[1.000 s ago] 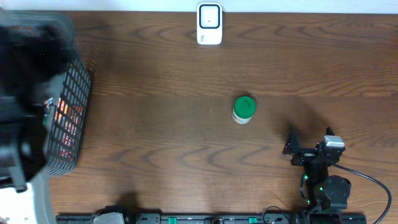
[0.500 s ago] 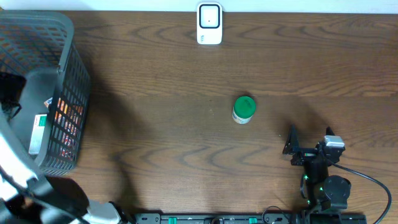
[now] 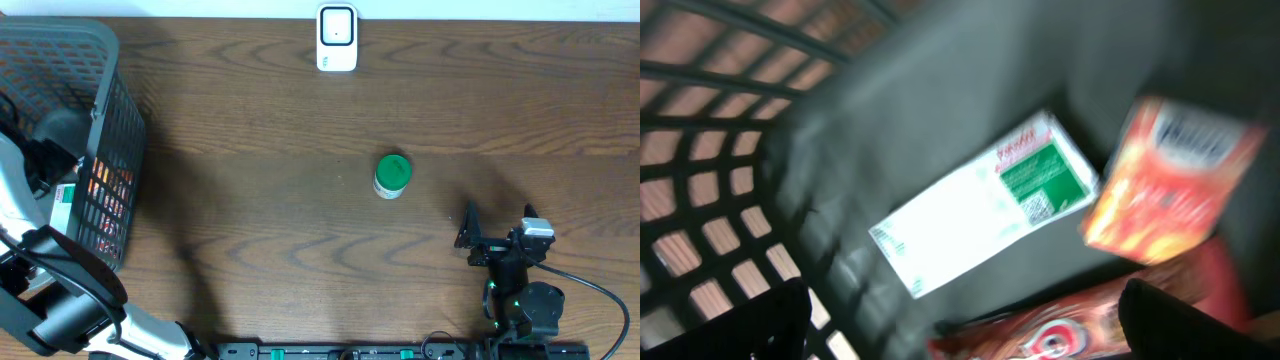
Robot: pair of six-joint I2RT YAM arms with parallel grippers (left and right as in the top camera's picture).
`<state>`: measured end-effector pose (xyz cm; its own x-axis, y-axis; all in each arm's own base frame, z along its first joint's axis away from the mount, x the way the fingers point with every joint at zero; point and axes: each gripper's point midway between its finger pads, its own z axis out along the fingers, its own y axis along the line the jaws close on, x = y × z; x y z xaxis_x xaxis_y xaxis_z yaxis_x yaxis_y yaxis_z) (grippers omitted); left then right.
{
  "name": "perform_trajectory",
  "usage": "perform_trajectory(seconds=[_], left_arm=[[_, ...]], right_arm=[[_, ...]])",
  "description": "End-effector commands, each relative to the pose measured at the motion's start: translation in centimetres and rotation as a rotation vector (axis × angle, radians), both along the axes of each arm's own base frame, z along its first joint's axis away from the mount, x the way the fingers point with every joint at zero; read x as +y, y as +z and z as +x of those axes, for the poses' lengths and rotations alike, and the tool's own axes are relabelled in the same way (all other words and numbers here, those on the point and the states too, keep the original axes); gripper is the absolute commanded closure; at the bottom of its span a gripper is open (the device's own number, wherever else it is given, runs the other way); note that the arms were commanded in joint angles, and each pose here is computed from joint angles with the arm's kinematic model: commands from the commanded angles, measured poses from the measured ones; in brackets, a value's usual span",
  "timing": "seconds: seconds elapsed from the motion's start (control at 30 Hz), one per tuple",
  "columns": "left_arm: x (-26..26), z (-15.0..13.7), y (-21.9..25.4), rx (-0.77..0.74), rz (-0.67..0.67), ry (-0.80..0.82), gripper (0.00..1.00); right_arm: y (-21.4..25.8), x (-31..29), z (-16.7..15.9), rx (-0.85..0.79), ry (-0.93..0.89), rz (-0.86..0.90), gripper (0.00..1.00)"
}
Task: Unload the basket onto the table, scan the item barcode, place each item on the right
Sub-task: 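Reach the left gripper into the basket and grasp the Panadol box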
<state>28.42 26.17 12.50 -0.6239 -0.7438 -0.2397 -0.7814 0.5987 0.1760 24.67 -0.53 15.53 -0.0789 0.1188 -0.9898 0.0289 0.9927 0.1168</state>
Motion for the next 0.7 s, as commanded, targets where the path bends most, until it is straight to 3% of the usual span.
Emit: perform_trajectory(seconds=[0.0, 0.23, 0.67], left_arm=[[-1.0, -1.3, -2.6, 0.093, -0.049, -0.192, 0.02], [-1.7, -2.3, -5.5, 0.135, -0.082, -0.303, 0.02], [-0.5, -2.5, -5.8, -0.054, -0.214, -0.453, 0.02]], right_arm=[[0.0, 0.2, 0.0, 0.001, 0.008, -0.013, 0.01], [0.0, 0.2, 0.0, 0.001, 0.008, -0.013, 0.01], [0.0, 0.2, 0.0, 0.001, 0.008, -0.013, 0.01]])
